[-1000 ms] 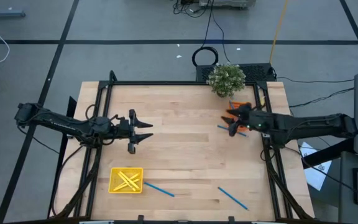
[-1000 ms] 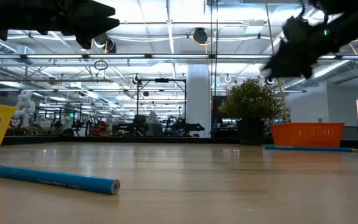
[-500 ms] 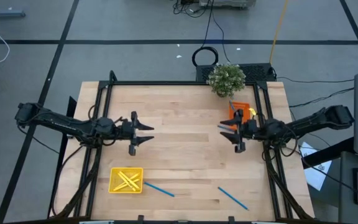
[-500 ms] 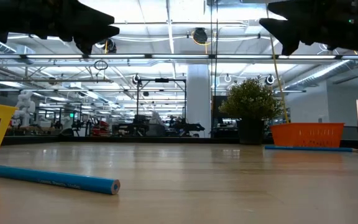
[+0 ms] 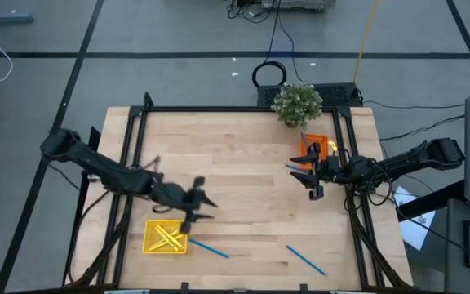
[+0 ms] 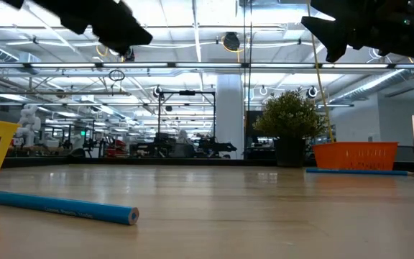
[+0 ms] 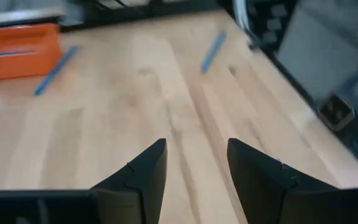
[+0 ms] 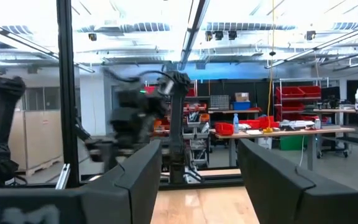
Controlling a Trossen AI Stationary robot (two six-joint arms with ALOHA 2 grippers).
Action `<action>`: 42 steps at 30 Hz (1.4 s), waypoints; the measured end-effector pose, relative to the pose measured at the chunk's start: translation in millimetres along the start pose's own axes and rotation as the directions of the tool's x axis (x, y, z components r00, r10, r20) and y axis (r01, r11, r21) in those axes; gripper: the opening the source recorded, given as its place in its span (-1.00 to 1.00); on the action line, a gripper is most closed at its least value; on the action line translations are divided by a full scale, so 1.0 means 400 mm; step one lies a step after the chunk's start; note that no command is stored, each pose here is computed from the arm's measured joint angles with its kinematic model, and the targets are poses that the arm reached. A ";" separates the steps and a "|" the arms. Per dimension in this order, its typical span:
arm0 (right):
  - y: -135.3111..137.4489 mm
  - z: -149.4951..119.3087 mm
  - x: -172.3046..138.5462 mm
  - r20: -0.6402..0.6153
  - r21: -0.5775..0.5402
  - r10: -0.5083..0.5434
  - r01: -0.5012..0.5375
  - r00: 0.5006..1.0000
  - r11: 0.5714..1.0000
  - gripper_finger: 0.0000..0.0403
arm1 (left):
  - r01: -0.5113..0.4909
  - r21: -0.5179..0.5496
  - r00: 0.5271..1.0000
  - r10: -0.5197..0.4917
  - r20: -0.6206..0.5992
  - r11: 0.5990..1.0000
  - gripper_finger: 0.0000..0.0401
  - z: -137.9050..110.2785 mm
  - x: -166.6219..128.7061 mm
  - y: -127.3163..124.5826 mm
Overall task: Sort pens & pencils
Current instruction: Put the top right blue pencil into the orange bin
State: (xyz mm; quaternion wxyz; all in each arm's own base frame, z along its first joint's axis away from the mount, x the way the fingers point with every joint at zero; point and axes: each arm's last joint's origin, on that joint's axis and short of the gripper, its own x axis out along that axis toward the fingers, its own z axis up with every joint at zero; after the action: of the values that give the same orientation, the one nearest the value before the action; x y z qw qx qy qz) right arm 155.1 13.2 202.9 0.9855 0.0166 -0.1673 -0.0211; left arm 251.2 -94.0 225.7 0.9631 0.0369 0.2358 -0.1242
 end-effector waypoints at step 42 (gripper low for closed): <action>0.000 -0.010 0.000 -0.042 -0.006 0.000 0.000 0.999 1.000 0.00 | -0.045 0.091 0.983 0.061 -0.173 0.995 -0.13 0.059 0.086 -0.016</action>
State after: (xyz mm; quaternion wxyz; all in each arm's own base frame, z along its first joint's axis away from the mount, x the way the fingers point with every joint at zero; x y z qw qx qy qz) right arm 156.4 13.3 199.0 0.9889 0.0140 -0.1464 -0.0214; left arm 289.5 -110.8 230.6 0.9391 0.0958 0.3130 -0.1049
